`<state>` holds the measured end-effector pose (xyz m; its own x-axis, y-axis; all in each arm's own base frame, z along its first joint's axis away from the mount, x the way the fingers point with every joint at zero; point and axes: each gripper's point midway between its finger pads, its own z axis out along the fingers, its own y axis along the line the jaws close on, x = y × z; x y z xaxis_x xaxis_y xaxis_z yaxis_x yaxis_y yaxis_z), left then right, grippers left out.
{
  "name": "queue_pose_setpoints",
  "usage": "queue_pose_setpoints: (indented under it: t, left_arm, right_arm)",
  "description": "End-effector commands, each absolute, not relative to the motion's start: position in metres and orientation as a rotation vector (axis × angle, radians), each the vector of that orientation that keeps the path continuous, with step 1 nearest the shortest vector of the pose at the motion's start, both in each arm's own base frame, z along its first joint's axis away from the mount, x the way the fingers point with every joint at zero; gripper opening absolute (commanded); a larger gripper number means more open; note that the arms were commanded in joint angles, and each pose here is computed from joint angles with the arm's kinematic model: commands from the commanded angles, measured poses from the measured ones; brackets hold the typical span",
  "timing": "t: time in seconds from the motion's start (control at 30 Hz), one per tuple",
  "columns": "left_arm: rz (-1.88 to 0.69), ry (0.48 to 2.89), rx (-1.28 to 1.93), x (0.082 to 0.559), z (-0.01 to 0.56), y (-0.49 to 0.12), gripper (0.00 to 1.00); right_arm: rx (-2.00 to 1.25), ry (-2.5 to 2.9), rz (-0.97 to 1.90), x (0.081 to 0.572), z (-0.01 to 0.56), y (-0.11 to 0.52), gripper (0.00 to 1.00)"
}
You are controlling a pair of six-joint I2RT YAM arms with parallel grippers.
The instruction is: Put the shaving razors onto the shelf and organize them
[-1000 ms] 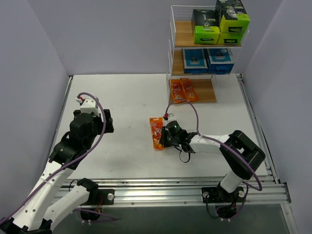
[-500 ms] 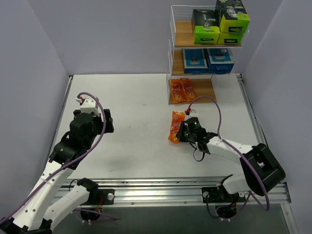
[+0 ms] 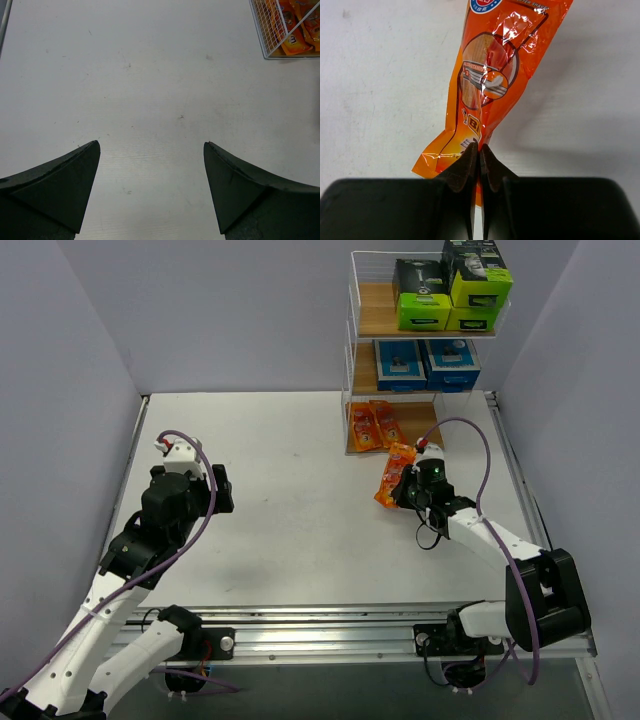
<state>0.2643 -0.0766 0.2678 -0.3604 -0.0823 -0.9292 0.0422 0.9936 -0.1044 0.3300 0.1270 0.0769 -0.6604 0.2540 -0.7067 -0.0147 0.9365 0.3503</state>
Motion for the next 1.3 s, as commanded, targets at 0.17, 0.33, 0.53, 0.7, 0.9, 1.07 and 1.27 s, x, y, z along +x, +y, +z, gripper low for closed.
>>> queue_pose_setpoints:
  t: [0.17,0.33,0.53,0.7,0.9,1.07,1.27]
  left_arm:
    - [-0.179,1.869,-0.046,0.266,0.287,-0.079,0.94]
    - [-0.176,1.871,-0.047,0.266,0.286,-0.079,0.94]
    - [-0.183,1.871,-0.043,0.266,0.287,-0.08,0.94]
    - [-0.184,1.875,-0.041,0.267,0.285,-0.081,0.94]
    - [-0.184,1.882,-0.034,0.268,0.284,-0.083,0.94]
    - [-0.182,1.885,-0.029,0.268,0.283,-0.083,0.94]
    - [-0.169,1.896,-0.031,0.27,0.281,-0.082,0.94]
  right_arm:
    - [0.15,2.173,0.317,0.367,0.112,0.076,0.0]
    - [0.108,2.176,0.289,0.383,0.111,0.061,0.0]
    - [0.065,2.165,0.288,0.406,0.111,0.06,0.0]
    - [0.071,2.178,0.249,0.423,0.099,0.051,0.0]
    - [0.084,2.16,0.197,0.443,0.091,0.04,0.0]
    - [0.083,2.155,0.164,0.458,0.079,0.031,0.0]
    - [0.069,2.179,0.126,0.477,0.066,0.022,0.0]
